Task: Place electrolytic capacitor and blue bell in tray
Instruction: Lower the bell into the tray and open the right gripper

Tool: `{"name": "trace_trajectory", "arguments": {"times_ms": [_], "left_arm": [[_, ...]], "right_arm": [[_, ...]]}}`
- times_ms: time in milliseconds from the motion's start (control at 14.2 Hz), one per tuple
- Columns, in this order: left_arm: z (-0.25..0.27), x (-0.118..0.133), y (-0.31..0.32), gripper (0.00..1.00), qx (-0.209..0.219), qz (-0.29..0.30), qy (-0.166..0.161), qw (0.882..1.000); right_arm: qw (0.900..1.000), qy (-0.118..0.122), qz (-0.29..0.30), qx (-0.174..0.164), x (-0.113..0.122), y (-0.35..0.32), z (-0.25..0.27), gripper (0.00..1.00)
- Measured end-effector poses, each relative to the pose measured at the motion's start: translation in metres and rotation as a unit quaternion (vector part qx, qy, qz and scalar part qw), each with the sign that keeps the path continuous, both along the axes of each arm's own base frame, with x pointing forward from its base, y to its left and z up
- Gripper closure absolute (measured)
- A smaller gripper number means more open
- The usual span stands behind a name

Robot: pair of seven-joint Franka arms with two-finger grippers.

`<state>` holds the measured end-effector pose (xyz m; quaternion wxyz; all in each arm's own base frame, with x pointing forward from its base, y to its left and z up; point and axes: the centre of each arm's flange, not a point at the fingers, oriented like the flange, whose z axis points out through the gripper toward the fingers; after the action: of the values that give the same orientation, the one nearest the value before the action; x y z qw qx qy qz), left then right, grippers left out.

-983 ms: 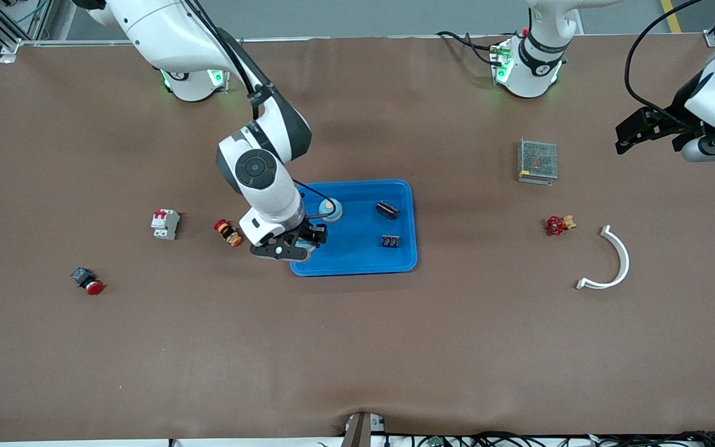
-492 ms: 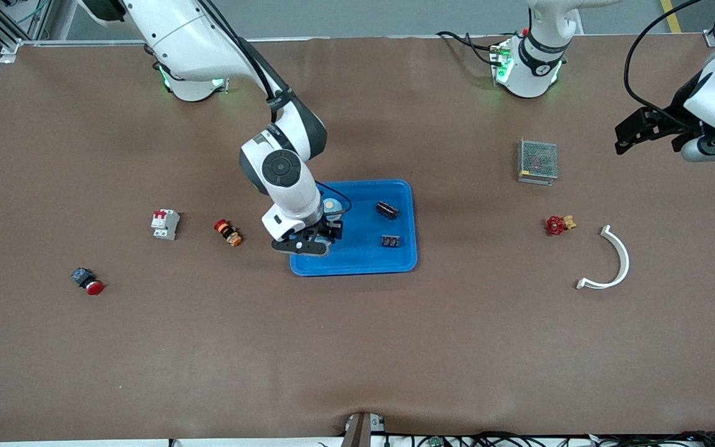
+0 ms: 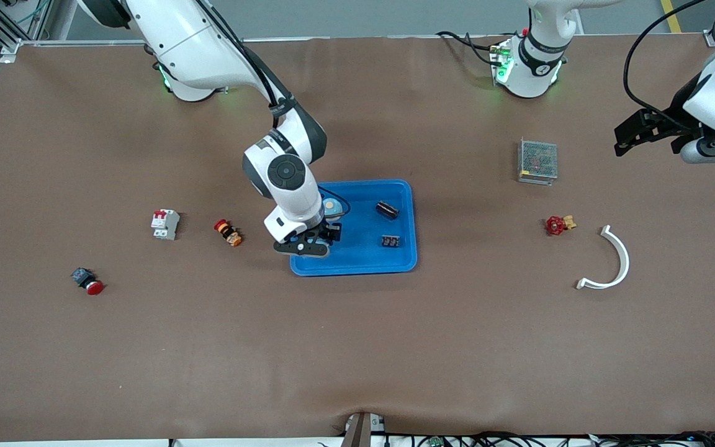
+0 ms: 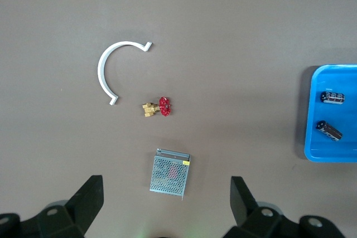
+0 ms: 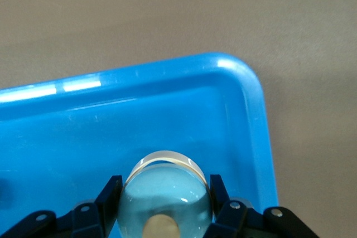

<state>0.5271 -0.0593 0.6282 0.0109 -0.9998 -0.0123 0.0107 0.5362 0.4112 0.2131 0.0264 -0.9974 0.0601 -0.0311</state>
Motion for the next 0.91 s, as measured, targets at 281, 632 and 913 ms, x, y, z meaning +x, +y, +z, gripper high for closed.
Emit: {"name": "trace_trajectory", "arguments": {"times_ms": [281, 632, 913], "left_arm": [[0.000, 0.000, 0.000, 0.00, 0.000, 0.000, 0.000, 1.000], [0.000, 0.000, 0.000, 0.00, 0.000, 0.000, 0.000, 1.000], [0.000, 0.001, 0.000, 0.00, 0.000, 0.000, -0.001, 1.000]], "right_arm": [[1.000, -0.005, 0.000, 0.007, -0.009, 0.013, -0.010, 0.32], [1.000, -0.008, 0.000, 0.011, -0.010, 0.014, -0.022, 0.32], [1.000, -0.014, -0.002, 0.015, -0.008, 0.014, -0.026, 0.32]]}}
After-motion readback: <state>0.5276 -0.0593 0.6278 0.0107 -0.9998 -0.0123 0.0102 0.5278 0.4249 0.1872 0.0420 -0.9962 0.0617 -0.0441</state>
